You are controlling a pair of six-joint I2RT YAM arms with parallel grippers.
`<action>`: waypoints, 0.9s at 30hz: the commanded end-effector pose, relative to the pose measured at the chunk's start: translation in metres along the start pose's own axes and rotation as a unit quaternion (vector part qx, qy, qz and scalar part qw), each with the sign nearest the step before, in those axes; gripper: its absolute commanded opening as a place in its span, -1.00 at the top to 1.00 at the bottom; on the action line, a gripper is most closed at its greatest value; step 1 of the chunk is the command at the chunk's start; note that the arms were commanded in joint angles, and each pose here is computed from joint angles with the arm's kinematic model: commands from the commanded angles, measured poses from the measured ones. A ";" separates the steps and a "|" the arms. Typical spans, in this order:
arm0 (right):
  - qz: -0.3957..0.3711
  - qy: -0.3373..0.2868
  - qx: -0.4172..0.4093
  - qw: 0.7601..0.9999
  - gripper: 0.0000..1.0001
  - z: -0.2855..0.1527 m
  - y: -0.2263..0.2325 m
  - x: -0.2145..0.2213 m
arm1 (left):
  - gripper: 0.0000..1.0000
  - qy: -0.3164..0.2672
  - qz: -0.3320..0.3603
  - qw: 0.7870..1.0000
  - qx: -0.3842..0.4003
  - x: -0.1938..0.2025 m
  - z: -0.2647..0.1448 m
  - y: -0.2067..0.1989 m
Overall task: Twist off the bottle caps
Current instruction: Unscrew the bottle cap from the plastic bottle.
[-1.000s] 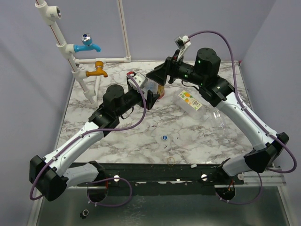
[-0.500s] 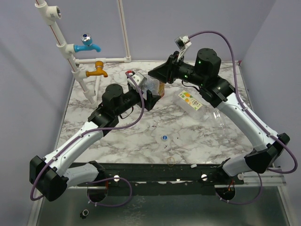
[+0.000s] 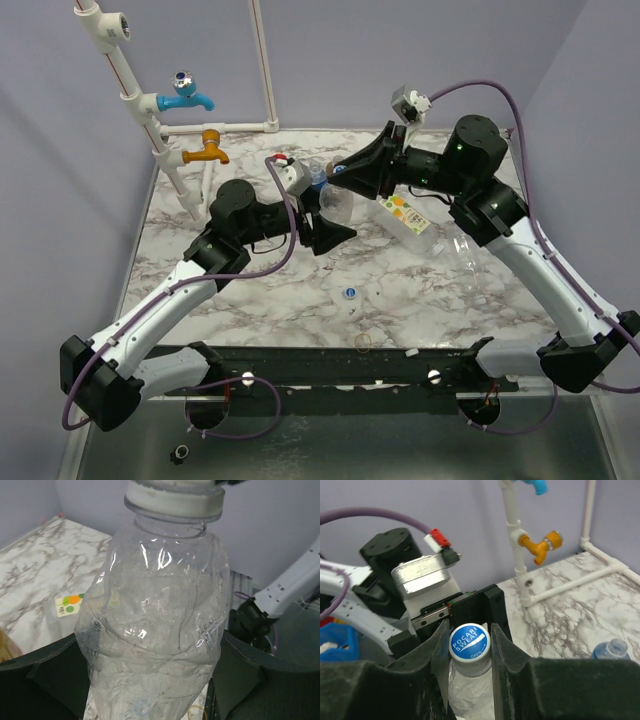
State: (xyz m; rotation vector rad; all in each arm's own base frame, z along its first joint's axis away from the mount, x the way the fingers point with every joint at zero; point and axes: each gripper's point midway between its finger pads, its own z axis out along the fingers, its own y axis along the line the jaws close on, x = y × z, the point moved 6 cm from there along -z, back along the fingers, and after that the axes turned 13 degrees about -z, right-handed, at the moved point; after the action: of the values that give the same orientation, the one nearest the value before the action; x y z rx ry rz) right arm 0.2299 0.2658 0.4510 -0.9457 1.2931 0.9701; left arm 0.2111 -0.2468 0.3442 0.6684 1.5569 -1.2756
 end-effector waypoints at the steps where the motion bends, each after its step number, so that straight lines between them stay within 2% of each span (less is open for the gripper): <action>1: -0.067 -0.042 -0.201 0.976 0.99 -0.019 0.043 -0.014 | 1.00 0.034 -0.026 0.988 0.146 -0.009 -0.012 -0.049; 3: -0.065 -0.040 -0.259 0.963 0.99 -0.025 0.053 -0.013 | 1.00 0.048 -0.031 0.984 0.171 -0.008 -0.015 -0.056; 6: -0.068 -0.045 -0.300 0.950 0.99 -0.032 0.059 -0.013 | 1.00 0.053 -0.031 0.982 0.180 -0.007 -0.018 -0.059; 10: -0.068 -0.044 -0.287 0.954 0.99 -0.033 0.057 -0.014 | 1.00 0.051 -0.027 0.984 0.170 -0.006 -0.018 -0.055; 13: -0.064 -0.034 -0.239 0.968 0.94 -0.029 0.049 -0.014 | 1.00 0.047 -0.020 0.986 0.156 -0.004 -0.018 -0.051; 15: -0.062 -0.029 -0.183 0.981 0.33 -0.026 0.039 -0.015 | 1.00 0.037 -0.010 0.990 0.133 -0.005 -0.016 -0.044; 19: -0.045 -0.021 0.001 0.999 -0.96 -0.017 -0.001 -0.019 | 1.00 0.004 0.025 0.999 0.040 -0.007 -0.011 -0.017; 22: -0.025 -0.015 0.102 0.994 -1.00 -0.015 -0.025 -0.018 | 1.00 -0.021 0.050 0.997 -0.058 -0.009 -0.009 0.011; 27: 0.022 -0.004 0.135 0.991 -0.99 -0.003 -0.039 -0.011 | 1.00 -0.032 0.070 0.983 -0.166 -0.007 -0.012 0.044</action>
State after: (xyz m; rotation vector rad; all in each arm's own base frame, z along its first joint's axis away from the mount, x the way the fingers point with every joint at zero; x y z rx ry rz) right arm 0.2416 0.2510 0.4643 -0.8720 1.2805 0.8807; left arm 0.2171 -0.2382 0.3468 0.6577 1.5358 -1.1586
